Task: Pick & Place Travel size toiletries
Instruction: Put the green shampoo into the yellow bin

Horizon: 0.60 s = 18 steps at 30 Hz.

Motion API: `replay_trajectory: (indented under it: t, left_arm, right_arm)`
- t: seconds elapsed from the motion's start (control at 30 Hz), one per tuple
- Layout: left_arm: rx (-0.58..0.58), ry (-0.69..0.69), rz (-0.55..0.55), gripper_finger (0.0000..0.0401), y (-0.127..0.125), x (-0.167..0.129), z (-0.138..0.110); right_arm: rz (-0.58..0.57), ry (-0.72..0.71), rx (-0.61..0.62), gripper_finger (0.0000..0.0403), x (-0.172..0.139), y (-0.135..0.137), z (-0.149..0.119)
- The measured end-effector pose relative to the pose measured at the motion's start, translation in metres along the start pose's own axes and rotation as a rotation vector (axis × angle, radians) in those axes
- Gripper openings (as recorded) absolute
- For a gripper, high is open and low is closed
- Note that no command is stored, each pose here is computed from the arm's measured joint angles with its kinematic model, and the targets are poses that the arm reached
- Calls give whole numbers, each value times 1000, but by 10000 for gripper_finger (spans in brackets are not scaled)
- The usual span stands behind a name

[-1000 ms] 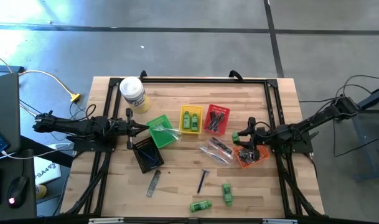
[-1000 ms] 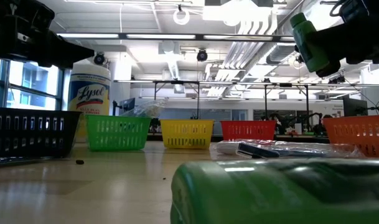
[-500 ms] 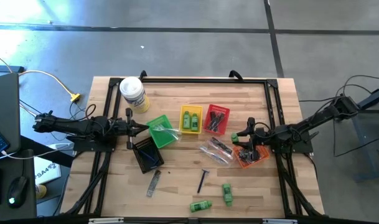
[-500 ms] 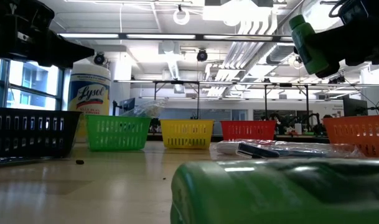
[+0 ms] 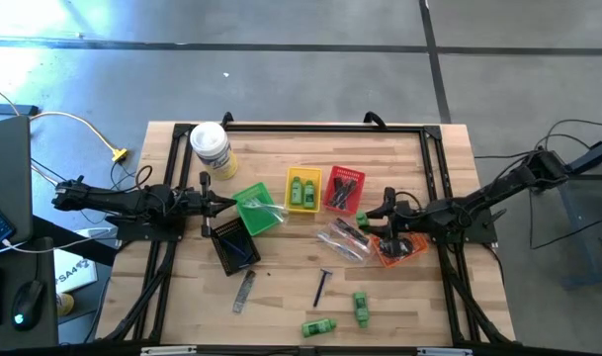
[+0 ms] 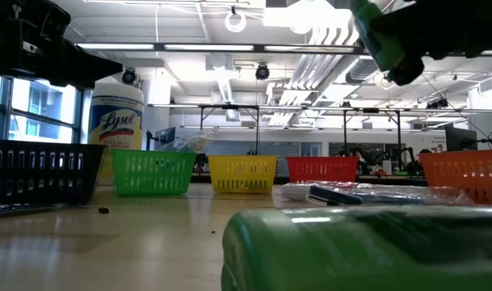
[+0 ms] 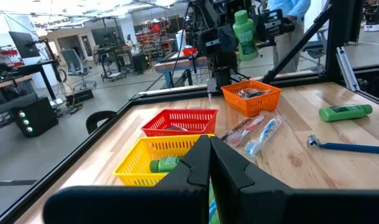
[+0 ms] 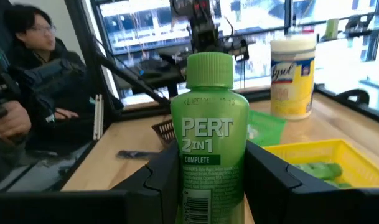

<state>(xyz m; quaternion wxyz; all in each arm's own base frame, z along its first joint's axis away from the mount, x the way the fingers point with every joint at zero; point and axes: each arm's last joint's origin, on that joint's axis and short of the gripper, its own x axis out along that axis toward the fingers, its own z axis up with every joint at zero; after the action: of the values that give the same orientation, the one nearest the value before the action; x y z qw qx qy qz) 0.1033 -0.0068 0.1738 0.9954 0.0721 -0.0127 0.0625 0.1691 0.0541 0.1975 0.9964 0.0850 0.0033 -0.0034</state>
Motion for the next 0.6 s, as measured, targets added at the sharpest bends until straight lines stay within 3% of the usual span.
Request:
replay_trajectory:
  t: [0.3, 0.6]
  left_arm:
    - [0, 0, 0, 0, 0, 0, 0]
    - [-4, 0, 0, 0, 0, 0, 0]
  right_arm:
    - [-89, 134, -24, 136, 47, 19, 19]
    - [-244, 291, 35, 136, 88, 3, 48]
